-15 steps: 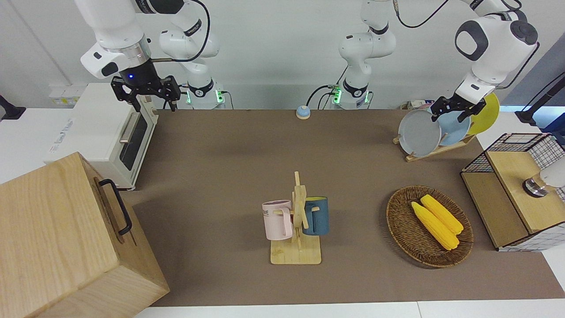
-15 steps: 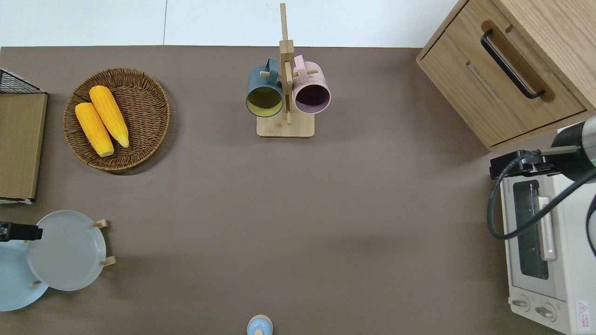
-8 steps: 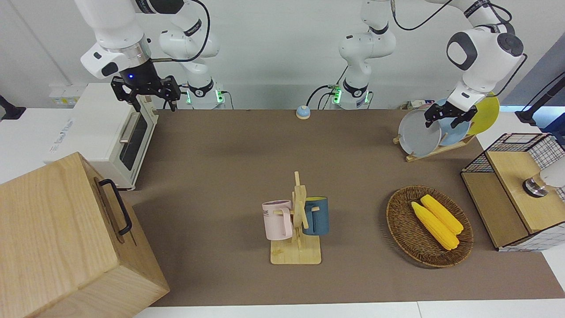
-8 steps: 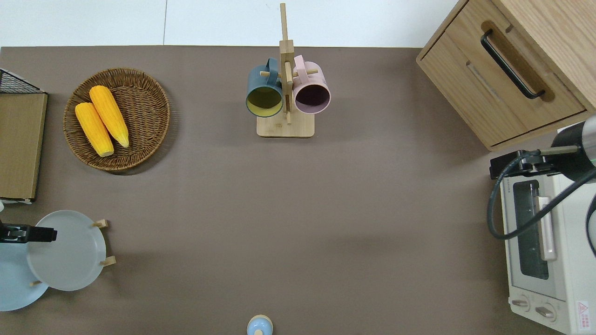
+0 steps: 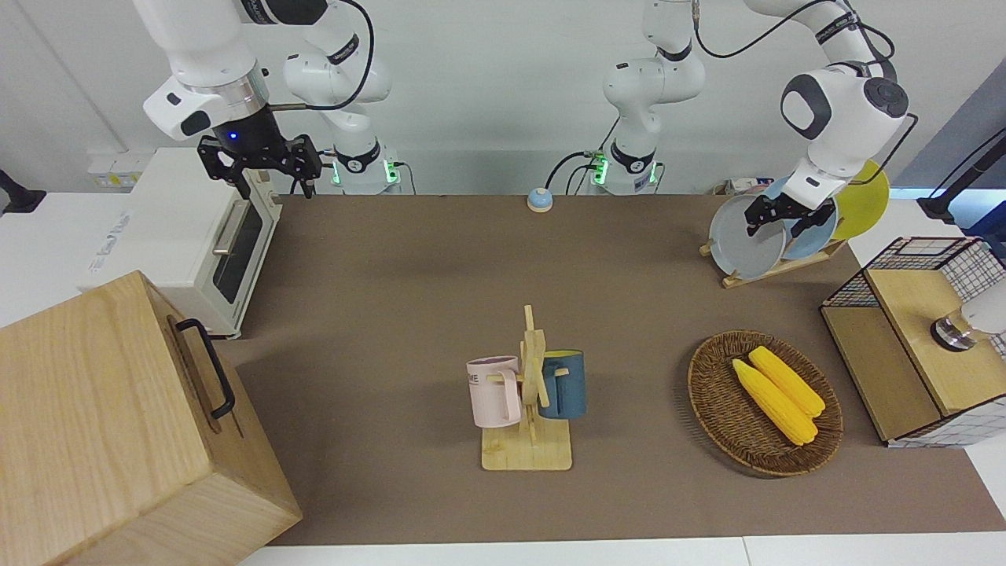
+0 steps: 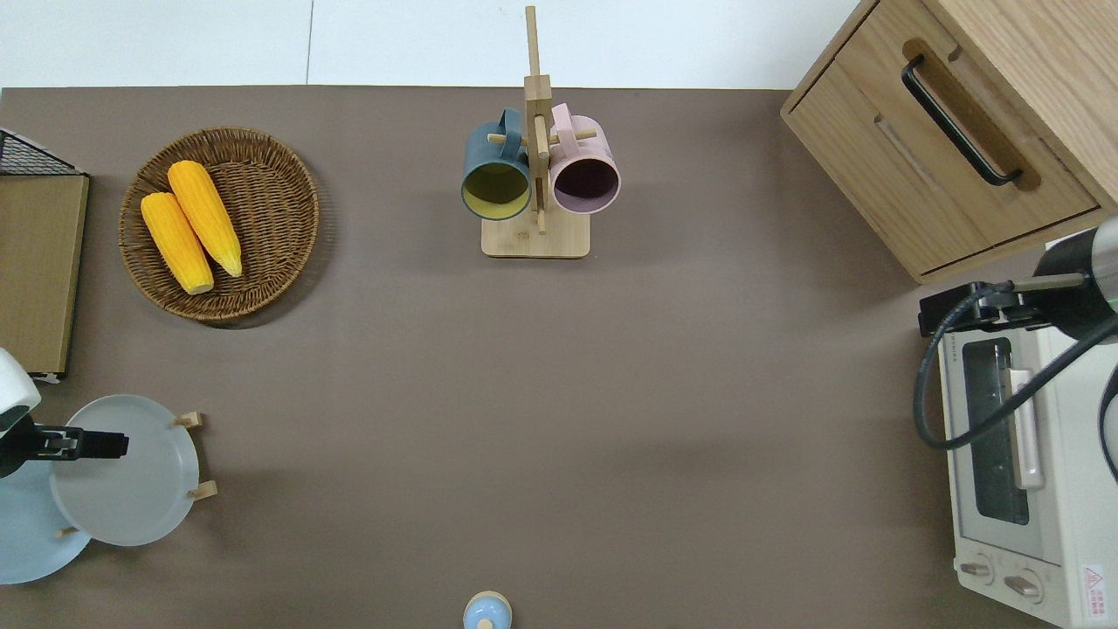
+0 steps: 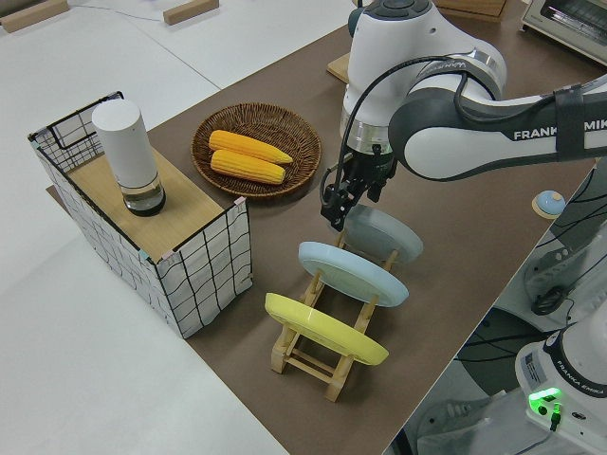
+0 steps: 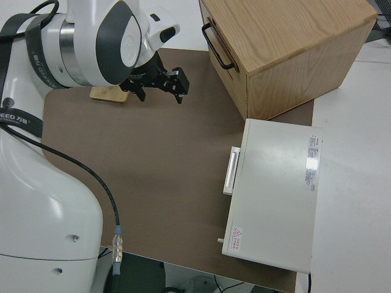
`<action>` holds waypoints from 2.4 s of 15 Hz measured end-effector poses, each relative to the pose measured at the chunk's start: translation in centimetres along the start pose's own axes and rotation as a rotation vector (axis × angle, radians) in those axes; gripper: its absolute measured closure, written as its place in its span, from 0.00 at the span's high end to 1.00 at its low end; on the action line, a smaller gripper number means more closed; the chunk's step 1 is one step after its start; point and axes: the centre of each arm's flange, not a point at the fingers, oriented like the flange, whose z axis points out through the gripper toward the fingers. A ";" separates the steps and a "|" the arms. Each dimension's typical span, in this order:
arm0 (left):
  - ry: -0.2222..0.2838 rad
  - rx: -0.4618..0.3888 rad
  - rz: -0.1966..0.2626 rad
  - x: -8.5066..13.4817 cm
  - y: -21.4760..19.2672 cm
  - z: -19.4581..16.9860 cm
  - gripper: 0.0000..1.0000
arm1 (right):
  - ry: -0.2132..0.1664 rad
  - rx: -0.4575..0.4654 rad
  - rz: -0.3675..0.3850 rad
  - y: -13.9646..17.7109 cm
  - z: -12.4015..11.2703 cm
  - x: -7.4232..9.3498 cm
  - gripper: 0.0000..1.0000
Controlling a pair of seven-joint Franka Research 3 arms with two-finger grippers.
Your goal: Pick gray plate from low plate rack and place it on table with left arm
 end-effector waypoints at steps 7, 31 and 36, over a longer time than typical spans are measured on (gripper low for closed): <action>-0.008 -0.003 0.000 -0.2 0.1 0.4 0.56 | 0.000 0.000 0.000 0.0 0.0 0.0 0.99; -0.009 -0.003 0.008 -0.9 0.7 -7.9 0.09 | 0.000 0.000 0.000 0.0 0.0 0.0 0.99; -0.059 -0.007 0.023 -1.5 2.9 -12.2 0.09 | 0.000 0.000 0.000 0.0 0.0 0.0 0.99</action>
